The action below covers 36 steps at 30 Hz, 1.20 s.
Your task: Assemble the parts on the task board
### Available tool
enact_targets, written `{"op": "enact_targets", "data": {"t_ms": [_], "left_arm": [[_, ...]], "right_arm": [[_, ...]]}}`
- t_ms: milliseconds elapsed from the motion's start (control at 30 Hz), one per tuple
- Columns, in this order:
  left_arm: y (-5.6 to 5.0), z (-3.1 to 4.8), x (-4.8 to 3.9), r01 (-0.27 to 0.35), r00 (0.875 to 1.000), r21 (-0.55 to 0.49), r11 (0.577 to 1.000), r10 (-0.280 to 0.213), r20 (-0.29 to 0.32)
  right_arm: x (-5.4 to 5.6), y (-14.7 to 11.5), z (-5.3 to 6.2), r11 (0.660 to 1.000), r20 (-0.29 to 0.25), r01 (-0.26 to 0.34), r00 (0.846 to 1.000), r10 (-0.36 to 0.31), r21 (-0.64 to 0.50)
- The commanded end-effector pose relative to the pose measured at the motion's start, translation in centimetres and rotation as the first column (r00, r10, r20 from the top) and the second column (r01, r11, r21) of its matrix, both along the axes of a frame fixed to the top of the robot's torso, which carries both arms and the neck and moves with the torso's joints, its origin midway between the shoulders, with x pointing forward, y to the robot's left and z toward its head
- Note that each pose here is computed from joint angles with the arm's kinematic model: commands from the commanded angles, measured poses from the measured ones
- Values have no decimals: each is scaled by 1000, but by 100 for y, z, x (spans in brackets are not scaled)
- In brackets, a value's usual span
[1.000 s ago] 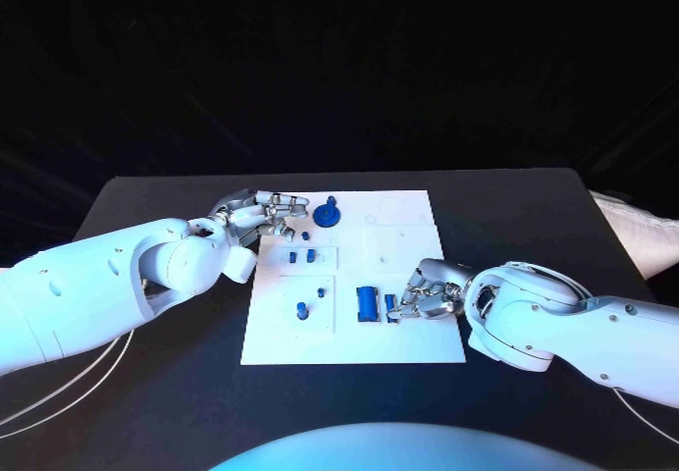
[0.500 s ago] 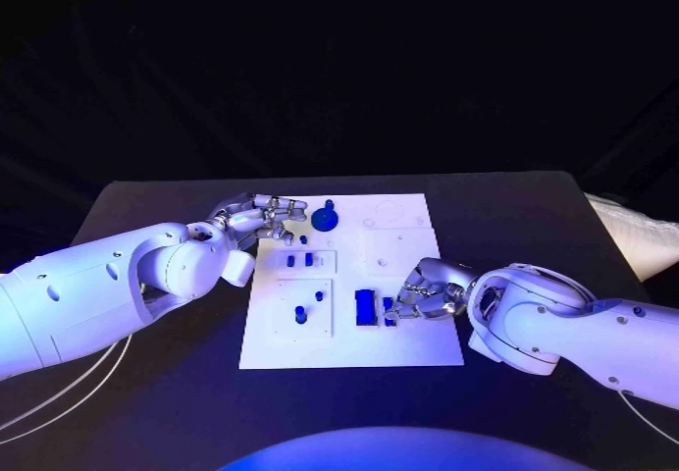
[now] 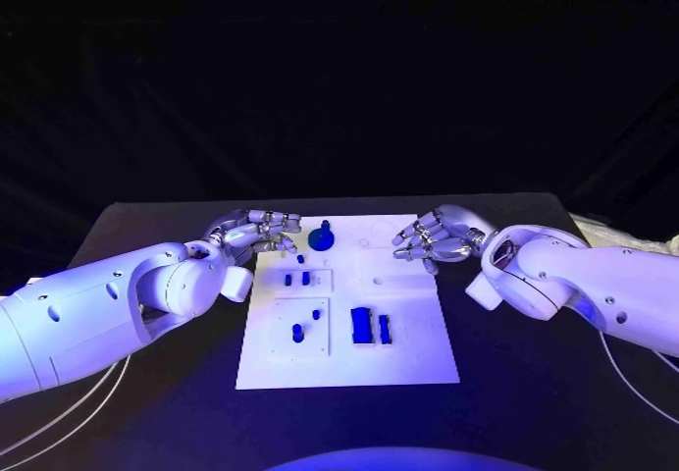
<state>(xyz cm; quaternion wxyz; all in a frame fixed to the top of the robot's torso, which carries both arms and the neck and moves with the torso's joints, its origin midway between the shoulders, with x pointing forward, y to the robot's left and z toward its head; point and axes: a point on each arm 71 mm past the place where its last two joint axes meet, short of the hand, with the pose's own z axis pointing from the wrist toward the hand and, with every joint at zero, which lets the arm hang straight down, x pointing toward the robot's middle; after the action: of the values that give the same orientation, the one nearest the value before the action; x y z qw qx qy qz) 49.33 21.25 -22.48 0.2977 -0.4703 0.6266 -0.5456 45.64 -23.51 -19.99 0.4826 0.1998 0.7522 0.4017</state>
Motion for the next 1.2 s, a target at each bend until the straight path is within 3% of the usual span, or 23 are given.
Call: {"op": "enact_targets", "data": {"t_ms": [33,367,567,667,700,867,1067,1200], "left_arm": [[51,47,48,-77,995,-49,996,80,55],[149,102,203,-155,980,-82,985,163,112],[144,127,333,-201,968,-81,976,211,137],[129,129,367,-211,965,-81,974,221,143],[118,96,341,-174,977,-57,983,179,113],[96,84,306,-188,974,-52,981,193,120],[26,50,184,-234,961,-34,972,237,146],[-55,21,25,-288,941,-13,958,286,181]], "right_arm": [[169,-41,79,944,8,30,999,-34,329],[647,-81,-33,861,-25,137,989,-144,490],[775,-52,-103,846,-29,150,987,-157,511],[792,-9,-130,842,-34,135,990,-138,522],[792,-46,-137,872,-34,173,984,-177,457],[756,-13,-145,862,-32,185,981,-192,473],[626,94,-171,825,-33,225,969,-244,518],[455,212,-200,779,-43,279,950,-309,561]]}}
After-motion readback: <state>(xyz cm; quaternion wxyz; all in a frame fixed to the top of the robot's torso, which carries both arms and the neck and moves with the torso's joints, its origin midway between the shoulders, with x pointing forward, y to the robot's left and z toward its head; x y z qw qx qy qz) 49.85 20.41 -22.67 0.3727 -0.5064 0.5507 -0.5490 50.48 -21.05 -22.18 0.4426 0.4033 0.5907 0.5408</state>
